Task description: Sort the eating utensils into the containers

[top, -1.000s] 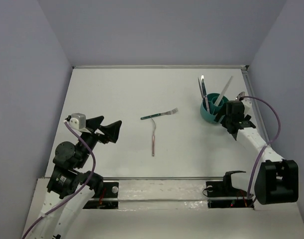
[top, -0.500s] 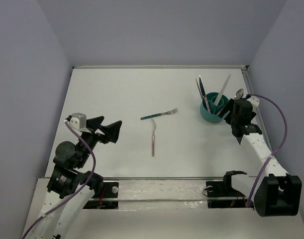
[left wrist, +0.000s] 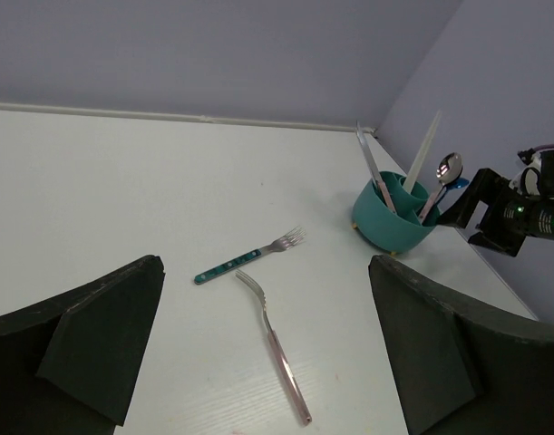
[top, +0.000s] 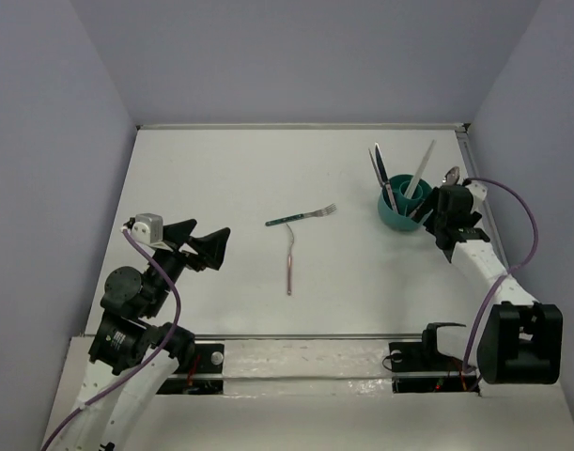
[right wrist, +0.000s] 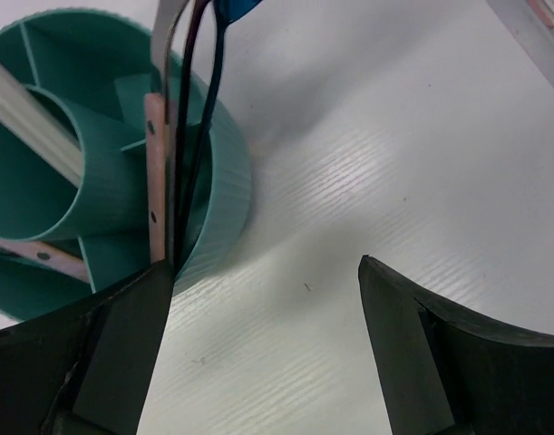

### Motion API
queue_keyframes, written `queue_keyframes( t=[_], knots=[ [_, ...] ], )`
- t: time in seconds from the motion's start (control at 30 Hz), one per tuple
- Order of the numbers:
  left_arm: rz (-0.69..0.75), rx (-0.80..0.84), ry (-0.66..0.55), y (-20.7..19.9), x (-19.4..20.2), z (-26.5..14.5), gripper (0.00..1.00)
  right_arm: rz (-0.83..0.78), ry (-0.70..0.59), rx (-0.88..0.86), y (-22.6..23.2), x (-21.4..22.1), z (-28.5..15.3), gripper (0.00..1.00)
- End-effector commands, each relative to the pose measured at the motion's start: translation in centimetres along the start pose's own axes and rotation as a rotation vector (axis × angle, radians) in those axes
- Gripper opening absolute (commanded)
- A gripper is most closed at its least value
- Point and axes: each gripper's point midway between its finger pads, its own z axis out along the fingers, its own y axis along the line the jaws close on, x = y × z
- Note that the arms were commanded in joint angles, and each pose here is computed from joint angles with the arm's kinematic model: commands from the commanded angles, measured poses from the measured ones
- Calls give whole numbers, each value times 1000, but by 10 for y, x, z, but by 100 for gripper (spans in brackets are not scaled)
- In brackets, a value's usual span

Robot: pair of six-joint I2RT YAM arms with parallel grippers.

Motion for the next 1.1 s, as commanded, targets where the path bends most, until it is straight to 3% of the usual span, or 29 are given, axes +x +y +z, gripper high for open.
queue_keyframes(
  t=[0.0, 0.2, 0.6, 0.73, 0.93, 1.07],
  knots=[
    [8, 35, -41, -9, -15, -1, 99, 66, -93, 33, -5, -37, 8, 88],
    [8, 34, -43, -9, -16, -1, 99, 146, -104, 58, -21, -49, 22, 88],
    [8, 27, -29, -8, -12, 2, 99, 126, -120, -81, 25, -94, 62, 89],
    [8, 22, -24, -7, -11, 3, 99, 115, -192, -99, 39, -133, 67, 91],
    [8, 25, -16, -7, -10, 6, 99, 104, -293, -196, 53, -175, 20, 93],
    [9, 19, -12, -5, -9, 8, 99, 70, -334, -349, 88, -168, -28, 93]
  ],
)
